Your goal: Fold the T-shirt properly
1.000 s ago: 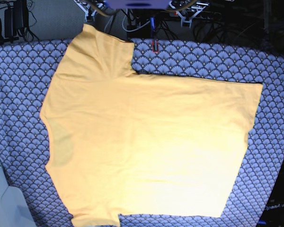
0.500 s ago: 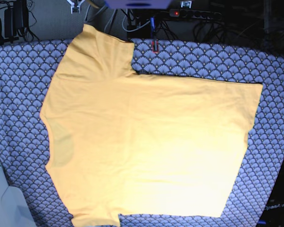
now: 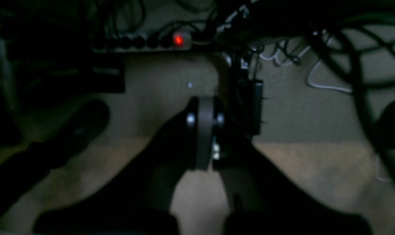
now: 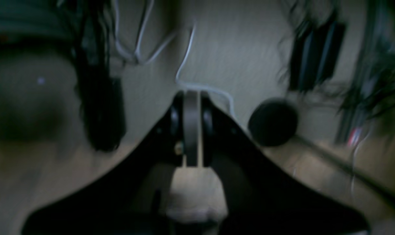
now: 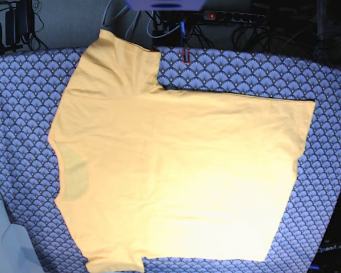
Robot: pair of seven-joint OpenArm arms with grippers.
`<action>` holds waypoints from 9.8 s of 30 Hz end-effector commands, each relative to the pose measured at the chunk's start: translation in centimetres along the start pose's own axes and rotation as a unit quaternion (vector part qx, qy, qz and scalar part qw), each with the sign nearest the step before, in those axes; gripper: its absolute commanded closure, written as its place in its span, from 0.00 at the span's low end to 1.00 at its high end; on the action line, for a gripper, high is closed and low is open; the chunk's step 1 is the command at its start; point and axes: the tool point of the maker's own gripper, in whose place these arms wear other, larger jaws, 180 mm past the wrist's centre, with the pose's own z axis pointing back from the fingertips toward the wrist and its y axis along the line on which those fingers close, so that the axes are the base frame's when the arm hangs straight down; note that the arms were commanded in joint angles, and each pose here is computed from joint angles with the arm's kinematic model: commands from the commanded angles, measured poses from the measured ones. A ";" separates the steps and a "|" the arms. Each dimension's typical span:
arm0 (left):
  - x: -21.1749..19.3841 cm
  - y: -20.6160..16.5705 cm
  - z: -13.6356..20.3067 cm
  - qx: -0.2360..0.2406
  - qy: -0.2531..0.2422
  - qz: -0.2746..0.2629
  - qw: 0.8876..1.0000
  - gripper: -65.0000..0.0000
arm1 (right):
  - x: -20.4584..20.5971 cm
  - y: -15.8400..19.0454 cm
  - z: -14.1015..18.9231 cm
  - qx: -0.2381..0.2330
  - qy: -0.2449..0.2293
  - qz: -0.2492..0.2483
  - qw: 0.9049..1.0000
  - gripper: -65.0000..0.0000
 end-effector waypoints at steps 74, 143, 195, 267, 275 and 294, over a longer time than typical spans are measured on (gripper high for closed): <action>27.4 13.3 17.1 -0.005 -0.337 0.100 0.936 0.77 | 35.5 3.5 12.6 0.425 -0.207 -0.184 0.862 0.56; 40.6 20.4 11.7 0.037 -0.337 0.207 0.918 0.74 | 30.8 2.3 5.7 0.404 -0.102 -0.170 0.893 1.00; 36.2 19.9 -3.4 0.013 -0.146 0.263 0.953 1.00 | 31.5 1.4 5.4 0.394 -0.105 -0.143 0.902 1.00; 58.1 17.6 -5.0 0.038 -0.183 0.048 0.981 1.00 | 53.7 -7.8 1.2 0.265 -0.212 -0.013 0.941 0.62; 57.2 17.5 -5.3 0.038 -0.176 0.049 0.982 1.00 | 52.7 -7.9 -2.5 0.280 -0.192 -0.068 0.938 0.56; 57.0 17.6 -5.4 0.038 -0.175 0.049 0.983 1.00 | 53.4 -5.3 -2.9 0.299 -0.198 -0.043 0.932 0.56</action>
